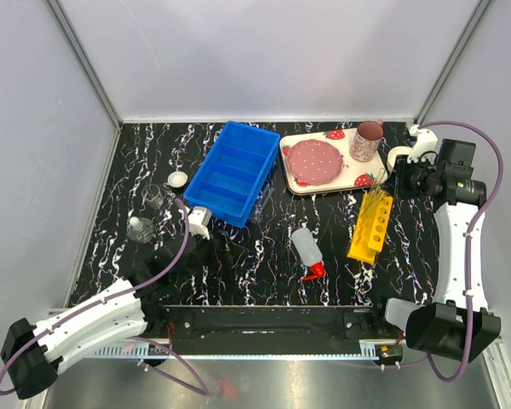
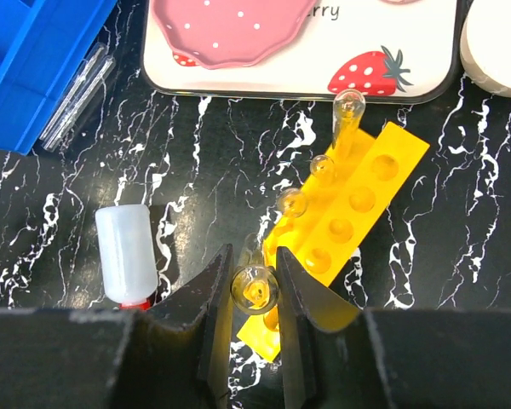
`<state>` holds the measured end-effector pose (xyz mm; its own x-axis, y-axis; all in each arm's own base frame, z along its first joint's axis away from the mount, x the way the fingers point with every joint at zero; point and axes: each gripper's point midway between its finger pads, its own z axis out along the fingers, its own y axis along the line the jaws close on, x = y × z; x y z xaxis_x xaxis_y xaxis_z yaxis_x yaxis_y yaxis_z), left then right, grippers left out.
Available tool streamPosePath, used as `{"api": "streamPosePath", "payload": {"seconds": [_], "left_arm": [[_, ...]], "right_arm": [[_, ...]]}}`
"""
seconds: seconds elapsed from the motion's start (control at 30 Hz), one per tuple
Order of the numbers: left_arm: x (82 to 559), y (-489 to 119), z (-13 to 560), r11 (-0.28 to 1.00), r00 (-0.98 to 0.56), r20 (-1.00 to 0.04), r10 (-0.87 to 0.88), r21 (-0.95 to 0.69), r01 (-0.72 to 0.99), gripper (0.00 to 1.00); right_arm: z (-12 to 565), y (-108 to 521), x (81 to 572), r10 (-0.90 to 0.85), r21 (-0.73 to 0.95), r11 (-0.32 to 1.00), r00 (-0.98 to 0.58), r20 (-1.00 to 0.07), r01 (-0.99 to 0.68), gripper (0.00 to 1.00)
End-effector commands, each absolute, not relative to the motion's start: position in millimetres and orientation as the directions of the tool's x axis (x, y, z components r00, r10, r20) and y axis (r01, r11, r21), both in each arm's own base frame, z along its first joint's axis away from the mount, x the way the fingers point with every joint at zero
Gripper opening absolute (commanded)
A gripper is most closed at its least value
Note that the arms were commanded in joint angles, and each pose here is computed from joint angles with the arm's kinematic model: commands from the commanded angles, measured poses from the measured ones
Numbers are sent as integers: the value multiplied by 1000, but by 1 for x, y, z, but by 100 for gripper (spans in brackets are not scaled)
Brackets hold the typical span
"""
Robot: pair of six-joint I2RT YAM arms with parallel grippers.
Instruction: Organize the chemistry lab equipment
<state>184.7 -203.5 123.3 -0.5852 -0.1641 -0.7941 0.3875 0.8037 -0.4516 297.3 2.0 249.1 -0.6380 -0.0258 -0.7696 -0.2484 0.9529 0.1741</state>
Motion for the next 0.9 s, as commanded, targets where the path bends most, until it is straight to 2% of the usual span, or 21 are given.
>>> {"api": "streamPosePath", "payload": {"seconds": [0.0,0.87], "left_arm": [[189,-212,133,775,-569,-798,-198,-483,407,99],[189,-214,135,771,-567,-802,-187,-477,421,99]], "right_arm": [[266,-11,317,-64,94,966,-575,-816,-241,20],[220,-13,321,-47,136,964,-652,-757,-228,21]]}}
